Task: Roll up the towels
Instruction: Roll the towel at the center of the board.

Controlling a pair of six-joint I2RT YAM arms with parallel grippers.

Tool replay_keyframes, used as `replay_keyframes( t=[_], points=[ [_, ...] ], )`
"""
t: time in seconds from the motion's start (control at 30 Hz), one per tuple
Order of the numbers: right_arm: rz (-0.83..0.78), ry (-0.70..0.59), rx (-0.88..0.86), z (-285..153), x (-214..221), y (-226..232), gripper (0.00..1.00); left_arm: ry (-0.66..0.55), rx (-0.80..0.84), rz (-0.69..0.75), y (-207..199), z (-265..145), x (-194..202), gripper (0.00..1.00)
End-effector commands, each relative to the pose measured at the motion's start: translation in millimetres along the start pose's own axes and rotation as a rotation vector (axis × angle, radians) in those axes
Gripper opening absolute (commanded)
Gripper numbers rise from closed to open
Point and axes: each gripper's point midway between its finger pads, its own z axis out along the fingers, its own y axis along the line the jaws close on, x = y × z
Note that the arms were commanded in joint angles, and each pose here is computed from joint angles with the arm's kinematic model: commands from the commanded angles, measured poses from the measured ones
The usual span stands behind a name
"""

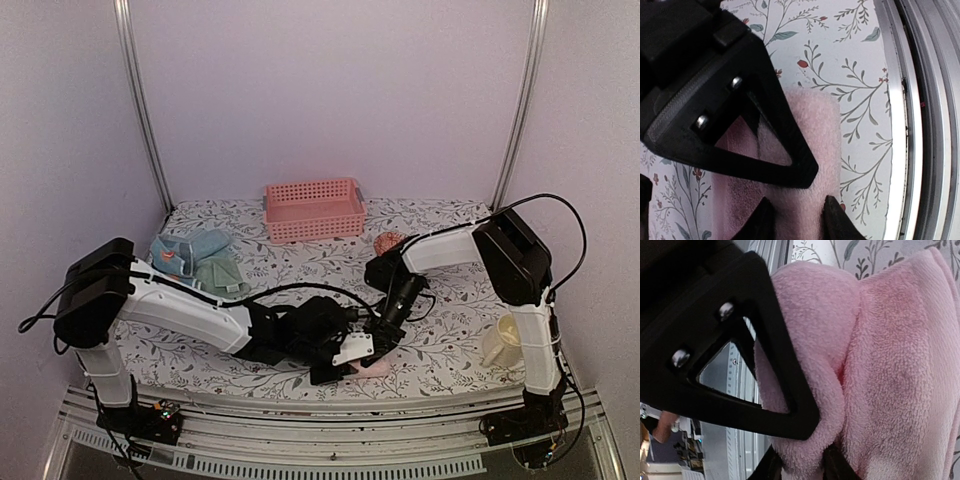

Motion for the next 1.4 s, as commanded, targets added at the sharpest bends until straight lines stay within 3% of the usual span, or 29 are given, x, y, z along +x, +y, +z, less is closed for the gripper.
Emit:
replay_keyframes(
  t=[0.0, 0.1, 0.3, 0.47, 0.53, 0.8, 1.23, 1.37],
  points=[
    [-0.079, 0.054, 0.087, -14.1, 6.7, 13.9, 0.35, 0.121, 0.016, -0.011, -8.6, 14.8, 26.7, 0.25],
    [-0.163, -0.002, 0.173, -46.2, -4.4, 34.6, 0.45, 0.141, 0.023, -0.037, -10.5, 13.8, 31.5, 0.19],
    [-0.343, -0.159, 0.368, -94.4, -16.0, 76.1, 0.48, 0.117, 0.121, -0.219, -12.5, 4.1, 21.4, 0.19],
    [-0.500, -0.209, 0.806, -119.1, -15.2, 69.3, 0.48, 0.125, 0.308, -0.425, -14.7, 7.6, 21.3, 0.18],
    [-0.561, -0.197, 0.901, -118.7, -12.7, 68.0, 0.48, 0.152, 0.386, -0.525, -15.0, 14.8, 31.3, 0.17],
    [-0.663, -0.039, 0.935, -65.9, -2.3, 40.6, 0.50, 0.126, 0.549, -0.785, 5.3, 22.0, 40.4, 0.16],
    [-0.717, 0.115, 0.980, -20.7, 1.6, -5.8, 0.52, 0.166, 0.560, -0.798, 12.0, 31.6, 55.4, 0.15],
    [-0.689, 0.176, 0.931, -7.3, 17.6, -16.2, 0.46, 0.156, 0.543, -0.810, 23.5, 30.2, 56.8, 0.15]
  ],
)
